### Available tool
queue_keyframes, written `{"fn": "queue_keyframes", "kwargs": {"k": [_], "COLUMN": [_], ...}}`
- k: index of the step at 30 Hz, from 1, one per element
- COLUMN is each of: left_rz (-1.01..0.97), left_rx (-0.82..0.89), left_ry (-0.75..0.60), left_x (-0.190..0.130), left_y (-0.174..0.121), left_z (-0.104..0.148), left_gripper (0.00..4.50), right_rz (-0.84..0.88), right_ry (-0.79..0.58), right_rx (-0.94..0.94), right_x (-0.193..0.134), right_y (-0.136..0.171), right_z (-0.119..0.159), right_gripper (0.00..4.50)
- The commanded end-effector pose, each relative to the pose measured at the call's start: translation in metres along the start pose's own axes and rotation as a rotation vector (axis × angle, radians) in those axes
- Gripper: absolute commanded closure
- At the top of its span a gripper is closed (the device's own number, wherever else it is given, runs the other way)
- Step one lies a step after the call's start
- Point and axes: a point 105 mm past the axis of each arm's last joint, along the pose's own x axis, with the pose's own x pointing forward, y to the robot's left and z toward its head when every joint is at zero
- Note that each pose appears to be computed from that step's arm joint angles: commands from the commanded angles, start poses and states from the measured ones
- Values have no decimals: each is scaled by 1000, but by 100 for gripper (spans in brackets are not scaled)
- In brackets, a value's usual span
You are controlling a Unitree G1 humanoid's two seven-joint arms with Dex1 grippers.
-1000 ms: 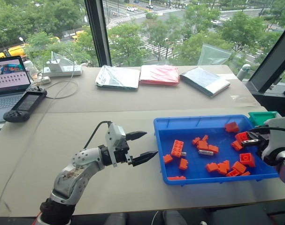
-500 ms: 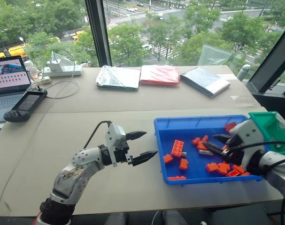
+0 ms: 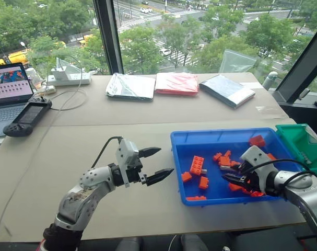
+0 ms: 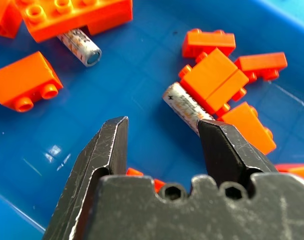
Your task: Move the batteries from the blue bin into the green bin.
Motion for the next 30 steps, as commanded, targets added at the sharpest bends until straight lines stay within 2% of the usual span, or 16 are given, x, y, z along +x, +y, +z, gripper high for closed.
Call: {"fn": "queue_keyframes", "kwargs": {"k": [1, 5, 14, 15, 16, 21, 27, 30], "left_rz": [-8, -4, -6, -7, -9, -10, -15, -18], "left_rx": [36, 40, 38, 37, 36, 35, 38, 40], "left_ry": [-24, -21, -17, -17, -17, -19, -19, -20], "left_x": [-2, -3, -4, -4, -4, -2, 0, 0], "left_y": [-5, -4, -5, -6, -6, -5, -3, -3], "left_z": [10, 9, 8, 8, 8, 8, 8, 8], "left_gripper": [0, 0, 0, 0, 0, 0, 0, 0], "right_rz": [-21, -17, 21, 22, 23, 24, -2, -58], "right_ry": [-28, -35, 57, 61, 62, 52, 4, -138], "right_rx": [-46, -54, -5, -3, -4, -10, -52, -45], "right_x": [0, 0, 3, 3, 3, 2, -2, -18], "right_y": [-5, -6, -1, -1, 0, 1, -1, -8], "right_z": [8, 10, -11, -12, -12, -9, 2, 31], "right_gripper": [190, 190, 190, 241, 260, 425, 425, 425]}}
